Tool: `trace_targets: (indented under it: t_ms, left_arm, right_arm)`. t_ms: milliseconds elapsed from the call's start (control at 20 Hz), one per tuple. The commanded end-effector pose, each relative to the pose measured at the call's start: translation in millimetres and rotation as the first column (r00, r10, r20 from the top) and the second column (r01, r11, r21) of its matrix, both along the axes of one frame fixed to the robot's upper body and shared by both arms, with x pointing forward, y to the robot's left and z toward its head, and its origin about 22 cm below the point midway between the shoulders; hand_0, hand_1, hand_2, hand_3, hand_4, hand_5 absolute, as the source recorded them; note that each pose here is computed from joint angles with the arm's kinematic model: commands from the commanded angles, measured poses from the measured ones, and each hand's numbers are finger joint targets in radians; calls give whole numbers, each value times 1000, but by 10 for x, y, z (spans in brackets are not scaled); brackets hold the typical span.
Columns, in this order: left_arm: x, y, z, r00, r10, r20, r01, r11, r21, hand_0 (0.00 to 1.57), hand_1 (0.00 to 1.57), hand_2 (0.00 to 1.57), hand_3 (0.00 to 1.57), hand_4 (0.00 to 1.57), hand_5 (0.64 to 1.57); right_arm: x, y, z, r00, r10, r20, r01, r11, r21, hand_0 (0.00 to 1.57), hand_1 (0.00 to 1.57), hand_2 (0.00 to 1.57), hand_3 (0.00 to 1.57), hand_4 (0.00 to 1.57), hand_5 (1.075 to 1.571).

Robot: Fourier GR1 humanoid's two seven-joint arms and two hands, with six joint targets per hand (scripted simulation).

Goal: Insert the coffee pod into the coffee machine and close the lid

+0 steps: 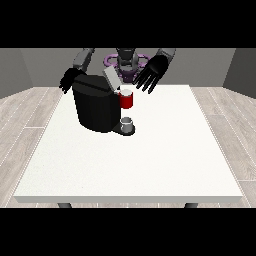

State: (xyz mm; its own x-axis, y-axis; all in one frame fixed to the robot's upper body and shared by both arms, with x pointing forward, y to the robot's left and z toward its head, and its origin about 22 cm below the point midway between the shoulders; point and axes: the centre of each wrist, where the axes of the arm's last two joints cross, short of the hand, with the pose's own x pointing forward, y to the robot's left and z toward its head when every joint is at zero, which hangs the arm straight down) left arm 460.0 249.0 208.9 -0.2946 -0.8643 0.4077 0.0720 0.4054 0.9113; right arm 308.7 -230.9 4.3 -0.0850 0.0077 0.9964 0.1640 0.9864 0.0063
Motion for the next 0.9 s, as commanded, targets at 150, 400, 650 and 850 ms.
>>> trace_targets:
  t_ms: [150, 400, 650, 850]
  left_arm:
    - [-45, -73, -488, 993, -2, -114, -31, 957, -287, 0, 0, 0, 0, 0, 1571]
    - [-265, -114, -1290, 978, -78, -196, -62, 784, -618, 0, 0, 0, 0, 261, 1571]
    - [-540, -109, -1837, 957, -83, -280, -140, 709, -691, 0, 0, 0, 0, 0, 1571]
    - [-704, -49, -2104, 937, -97, -336, -213, 605, -767, 0, 0, 0, 0, 142, 1571]
  right_arm:
    - [-192, -163, -237, 996, -37, -86, 38, 999, 8, 0, 0, 0, 0, 383, 1571]
    - [-464, -493, -482, 971, -140, -194, 143, 990, 2, 0, 0, 0, 0, 430, 1571]
    - [-651, -632, -580, 967, -158, -200, 159, 987, -13, 0, 0, 0, 0, 445, 1571]
    - [-536, -696, -364, 976, -110, -188, 100, 993, -63, 0, 0, 0, 0, 357, 1571]
